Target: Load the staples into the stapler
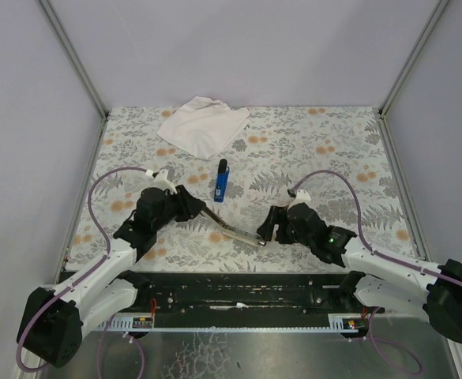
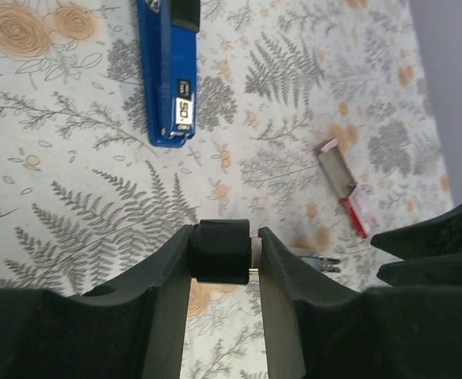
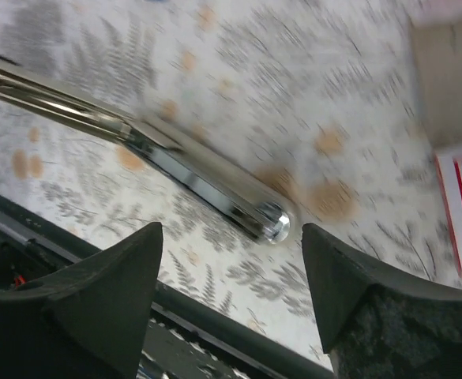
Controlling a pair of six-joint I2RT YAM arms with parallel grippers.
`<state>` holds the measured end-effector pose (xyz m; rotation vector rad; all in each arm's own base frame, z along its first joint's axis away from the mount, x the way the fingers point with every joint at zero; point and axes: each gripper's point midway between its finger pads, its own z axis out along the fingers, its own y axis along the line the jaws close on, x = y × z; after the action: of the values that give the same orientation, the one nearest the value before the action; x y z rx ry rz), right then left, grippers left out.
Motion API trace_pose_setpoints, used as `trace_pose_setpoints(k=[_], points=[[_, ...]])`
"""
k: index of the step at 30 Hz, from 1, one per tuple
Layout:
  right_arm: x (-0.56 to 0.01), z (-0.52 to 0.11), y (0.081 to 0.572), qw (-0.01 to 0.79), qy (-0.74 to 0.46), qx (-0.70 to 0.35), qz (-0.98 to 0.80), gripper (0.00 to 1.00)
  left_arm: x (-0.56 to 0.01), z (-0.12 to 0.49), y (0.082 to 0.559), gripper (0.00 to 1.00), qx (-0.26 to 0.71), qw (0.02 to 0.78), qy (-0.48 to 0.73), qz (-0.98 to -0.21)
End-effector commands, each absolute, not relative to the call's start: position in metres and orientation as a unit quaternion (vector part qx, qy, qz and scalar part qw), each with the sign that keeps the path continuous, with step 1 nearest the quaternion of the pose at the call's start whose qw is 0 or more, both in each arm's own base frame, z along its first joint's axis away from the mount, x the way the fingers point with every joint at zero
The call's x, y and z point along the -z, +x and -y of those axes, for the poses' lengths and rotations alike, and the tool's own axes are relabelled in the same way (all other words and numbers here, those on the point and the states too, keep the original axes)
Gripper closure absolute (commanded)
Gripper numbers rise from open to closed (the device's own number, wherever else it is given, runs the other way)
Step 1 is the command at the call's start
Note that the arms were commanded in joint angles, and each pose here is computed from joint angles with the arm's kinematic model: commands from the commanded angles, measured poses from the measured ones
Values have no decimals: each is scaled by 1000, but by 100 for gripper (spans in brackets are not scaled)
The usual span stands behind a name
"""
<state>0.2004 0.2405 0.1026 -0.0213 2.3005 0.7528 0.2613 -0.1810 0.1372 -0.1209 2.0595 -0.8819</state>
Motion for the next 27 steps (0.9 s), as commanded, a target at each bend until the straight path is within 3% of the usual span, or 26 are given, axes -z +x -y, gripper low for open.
trace_pose_setpoints(k=[1, 12, 27], points=[[-73, -228, 187, 305, 109, -301, -897, 26, -150, 178, 269, 89, 320, 468, -28, -823], [-49, -244, 178, 261, 128, -338, -895, 34, -146, 185, 265, 89, 287, 467, 0, -836], [-42, -257, 178, 243, 116, -348, -898, 65, -158, 199, 257, 88, 268, 475, 17, -838]])
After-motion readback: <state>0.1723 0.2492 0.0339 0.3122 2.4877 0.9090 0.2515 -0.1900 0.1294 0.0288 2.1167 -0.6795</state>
